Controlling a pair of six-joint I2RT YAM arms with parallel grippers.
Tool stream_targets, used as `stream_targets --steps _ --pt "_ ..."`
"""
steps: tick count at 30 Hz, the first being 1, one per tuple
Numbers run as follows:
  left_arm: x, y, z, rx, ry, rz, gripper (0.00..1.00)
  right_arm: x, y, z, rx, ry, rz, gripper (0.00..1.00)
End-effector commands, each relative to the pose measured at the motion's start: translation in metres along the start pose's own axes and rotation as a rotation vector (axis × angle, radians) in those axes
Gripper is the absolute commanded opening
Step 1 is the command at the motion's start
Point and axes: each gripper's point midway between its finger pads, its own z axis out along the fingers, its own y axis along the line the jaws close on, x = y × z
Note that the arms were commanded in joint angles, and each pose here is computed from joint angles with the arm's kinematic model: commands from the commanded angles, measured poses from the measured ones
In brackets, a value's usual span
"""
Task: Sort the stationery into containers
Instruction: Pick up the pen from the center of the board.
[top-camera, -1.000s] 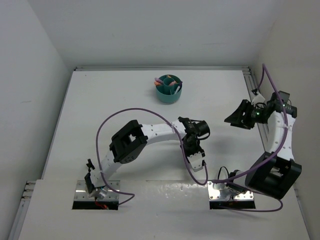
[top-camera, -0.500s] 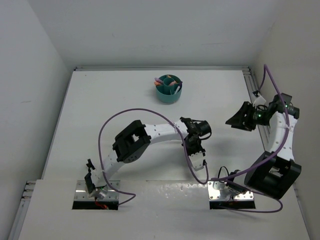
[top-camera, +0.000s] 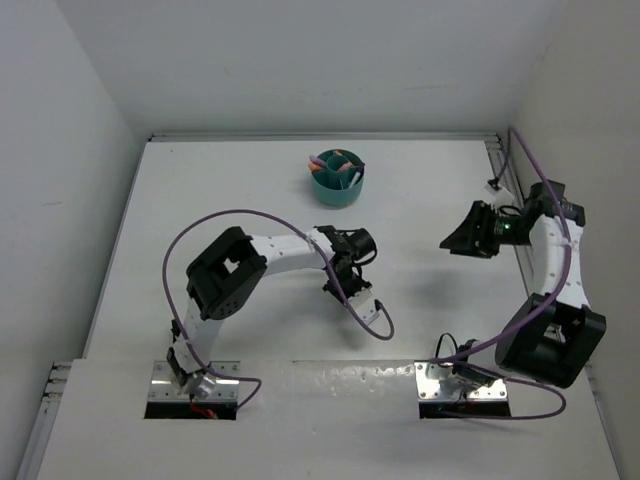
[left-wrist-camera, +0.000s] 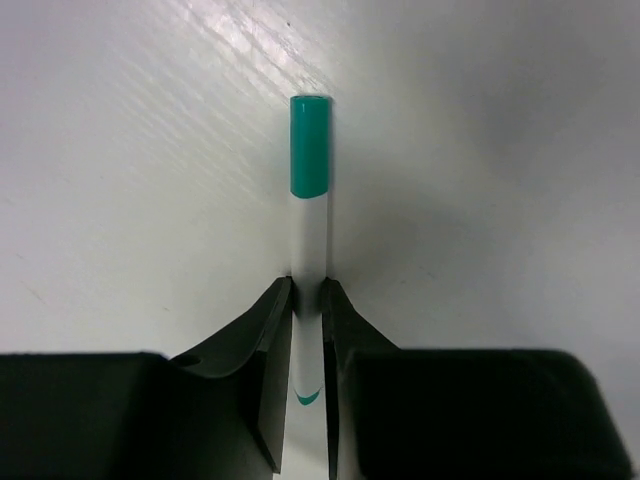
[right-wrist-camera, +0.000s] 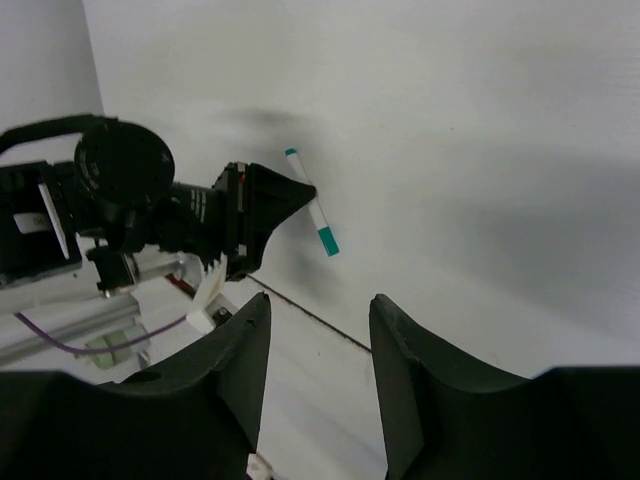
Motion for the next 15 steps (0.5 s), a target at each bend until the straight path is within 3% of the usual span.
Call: stream_targets --steps 1,6,10,14,15 --pt "0.031 -0.083 0.024 0.239 0.012 -0.397 0.0 -0.009 0.023 0.009 -0.038 -0.003 -0.124 0.44" --pt "0.025 -0.064 -0.016 0.191 -0.263 -0.642 0.0 -0.017 0.032 0.037 -0.025 -0.073 -0.181 0.45" --pt "0.014 -0.025 -0.072 0.029 -0.515 -0.758 0.0 -0.027 0.05 0.053 -0.043 -0.1 -0.222 0.46" --pt "0.017 0.002 -0.117 -0.092 -0.697 -0.923 0.0 -0.032 0.058 0.071 -0.073 -0.086 -0.204 0.49" --pt "0.023 0.018 -0.124 -0.165 -0.725 -0.896 0.0 -0.031 0.061 0.074 -0.081 -0.076 -0.206 0.5"
